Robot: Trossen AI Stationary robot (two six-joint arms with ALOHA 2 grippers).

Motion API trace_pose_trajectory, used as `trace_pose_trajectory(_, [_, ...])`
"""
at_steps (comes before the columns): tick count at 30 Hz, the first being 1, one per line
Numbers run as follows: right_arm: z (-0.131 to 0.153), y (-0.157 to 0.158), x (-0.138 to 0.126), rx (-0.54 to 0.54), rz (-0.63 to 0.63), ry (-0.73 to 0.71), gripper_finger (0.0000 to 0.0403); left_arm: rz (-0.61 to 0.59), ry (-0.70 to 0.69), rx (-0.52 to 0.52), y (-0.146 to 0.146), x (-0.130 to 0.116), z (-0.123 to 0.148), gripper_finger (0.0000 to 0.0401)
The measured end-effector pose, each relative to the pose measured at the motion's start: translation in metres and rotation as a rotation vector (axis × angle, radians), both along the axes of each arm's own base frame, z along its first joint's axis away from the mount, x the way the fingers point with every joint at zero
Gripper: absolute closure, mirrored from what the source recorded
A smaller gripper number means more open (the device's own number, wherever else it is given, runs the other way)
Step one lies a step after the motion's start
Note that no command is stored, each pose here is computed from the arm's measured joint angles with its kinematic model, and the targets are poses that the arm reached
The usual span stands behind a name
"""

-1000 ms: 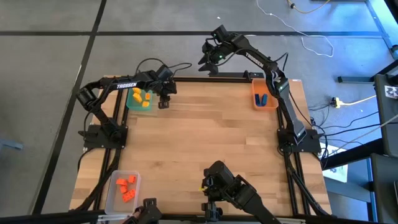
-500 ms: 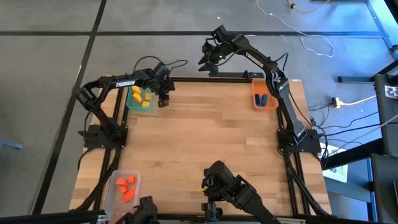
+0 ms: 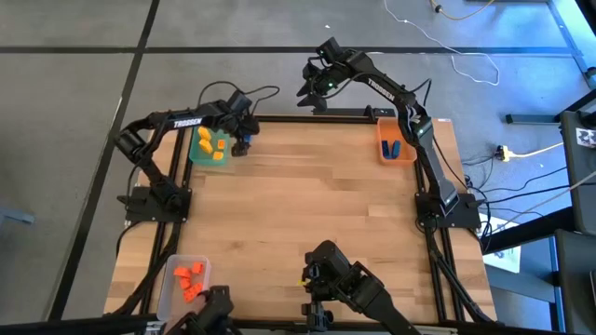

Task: Sort & place blocks by color
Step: Put the blue game piece into the orange bin

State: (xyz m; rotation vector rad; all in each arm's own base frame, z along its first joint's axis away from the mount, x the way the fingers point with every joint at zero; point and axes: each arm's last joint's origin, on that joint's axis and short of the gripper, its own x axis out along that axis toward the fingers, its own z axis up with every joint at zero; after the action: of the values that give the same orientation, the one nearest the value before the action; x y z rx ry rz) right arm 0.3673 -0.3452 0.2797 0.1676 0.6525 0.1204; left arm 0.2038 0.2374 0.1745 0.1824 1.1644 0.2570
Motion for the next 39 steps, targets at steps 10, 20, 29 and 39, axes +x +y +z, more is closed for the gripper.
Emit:
trace_pose_trajectory(10, [0.0, 0.0, 0.0, -0.003, 0.0, -0.003, 0.0159, 0.004, 0.069, 0.026, 0.011, 0.004, -0.024, 0.01])
trace_pose_trajectory(20, [0.0, 0.0, 0.0, -0.003, 0.0, -0.003, 0.0159, 0.004, 0.08, 0.043, 0.015, 0.003, -0.028, 0.0102])
trace_pose_trajectory(29, [0.0, 0.0, 0.0, -0.004, 0.0, -0.004, 0.0159, -0.004, 0.103, 0.059, 0.018, 0.003, -0.033, 0.0102])
trace_pose_trajectory(39, [0.0, 0.0, 0.0, -0.005, 0.0, -0.005, 0.0159, 0.201, 0.2, 0.155, 0.019, 0.018, -0.005, 0.0102])
